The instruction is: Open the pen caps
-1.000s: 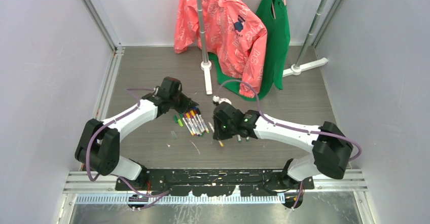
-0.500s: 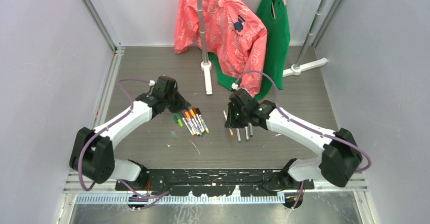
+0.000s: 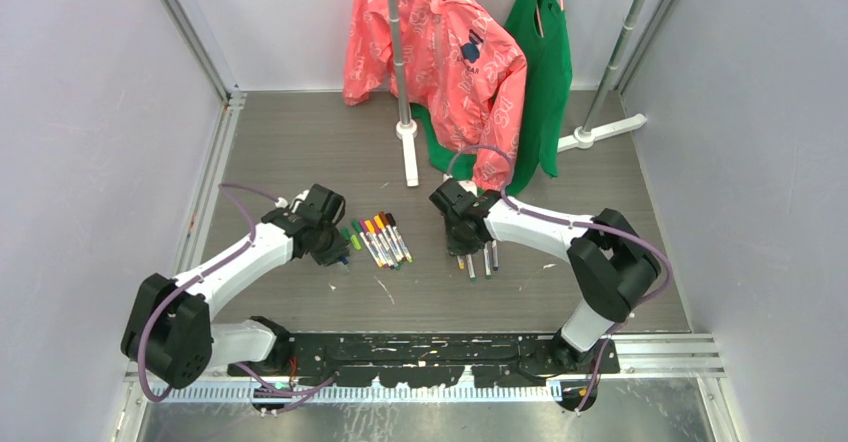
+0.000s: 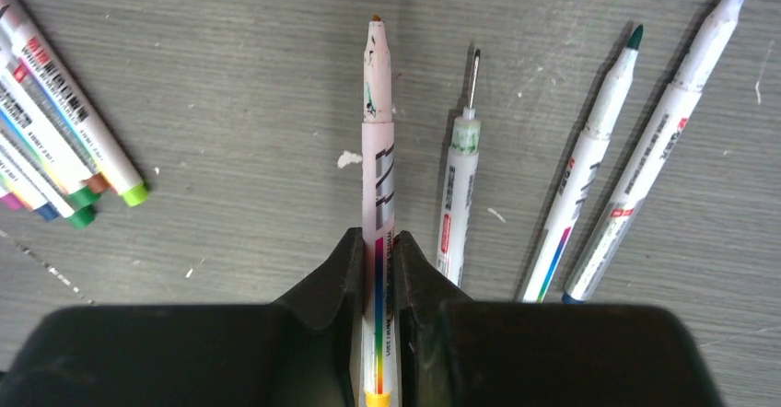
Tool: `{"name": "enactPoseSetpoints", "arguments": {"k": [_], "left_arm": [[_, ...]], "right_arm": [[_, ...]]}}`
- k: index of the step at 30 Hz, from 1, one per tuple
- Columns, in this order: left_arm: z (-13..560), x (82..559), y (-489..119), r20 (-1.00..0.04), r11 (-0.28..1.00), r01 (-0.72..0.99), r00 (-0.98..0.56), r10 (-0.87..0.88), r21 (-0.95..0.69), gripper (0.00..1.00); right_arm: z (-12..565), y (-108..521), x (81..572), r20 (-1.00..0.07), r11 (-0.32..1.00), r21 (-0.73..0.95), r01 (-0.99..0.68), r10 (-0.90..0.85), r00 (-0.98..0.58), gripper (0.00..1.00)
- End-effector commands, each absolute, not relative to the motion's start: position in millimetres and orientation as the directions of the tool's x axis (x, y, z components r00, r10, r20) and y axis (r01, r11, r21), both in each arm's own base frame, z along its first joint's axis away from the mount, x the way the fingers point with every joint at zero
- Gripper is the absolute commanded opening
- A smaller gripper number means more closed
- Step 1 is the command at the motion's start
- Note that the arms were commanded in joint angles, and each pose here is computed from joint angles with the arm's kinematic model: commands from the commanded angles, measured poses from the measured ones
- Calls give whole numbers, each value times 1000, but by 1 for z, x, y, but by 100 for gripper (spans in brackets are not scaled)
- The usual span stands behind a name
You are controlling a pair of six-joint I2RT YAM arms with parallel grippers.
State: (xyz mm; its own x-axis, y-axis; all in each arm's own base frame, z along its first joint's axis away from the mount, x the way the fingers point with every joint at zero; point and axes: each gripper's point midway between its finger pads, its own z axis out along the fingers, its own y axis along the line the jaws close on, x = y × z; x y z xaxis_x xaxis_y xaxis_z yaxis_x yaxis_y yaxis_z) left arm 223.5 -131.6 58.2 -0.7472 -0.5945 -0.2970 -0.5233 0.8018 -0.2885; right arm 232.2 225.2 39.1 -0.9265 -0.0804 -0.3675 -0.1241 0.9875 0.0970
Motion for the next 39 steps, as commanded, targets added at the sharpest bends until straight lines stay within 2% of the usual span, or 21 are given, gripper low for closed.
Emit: {"name": "enactPoseSetpoints", "arguments": {"k": [1, 7, 14, 20, 29, 39], "left_arm": [[49, 219, -124, -305, 786, -567, -724, -618, -248, 7], [34, 211, -124, -271, 777, -588, -728, -630, -226, 14], [42, 215, -128, -268, 781, -579, -734, -624, -233, 24], [60, 221, -124, -306, 808, -551, -748, -590, -209, 34], [95, 223, -116, -357, 801, -548, -718, -598, -241, 41], [112, 220, -112, -381, 794, -542, -697, -607, -273, 42]], "right_arm": [[41, 226, 250, -402, 991, 52, -124, -93, -911, 10], [23, 222, 248, -370, 993, 27, -111, -93, -924, 26], [20, 223, 249, -364, 993, 20, -115, -100, -926, 37], [37, 226, 262, -405, 991, 8, -130, -116, -907, 41], [74, 242, 287, -473, 983, 7, -181, -156, -867, 43], [89, 266, 282, -496, 960, 85, -268, -192, -847, 49]]}}
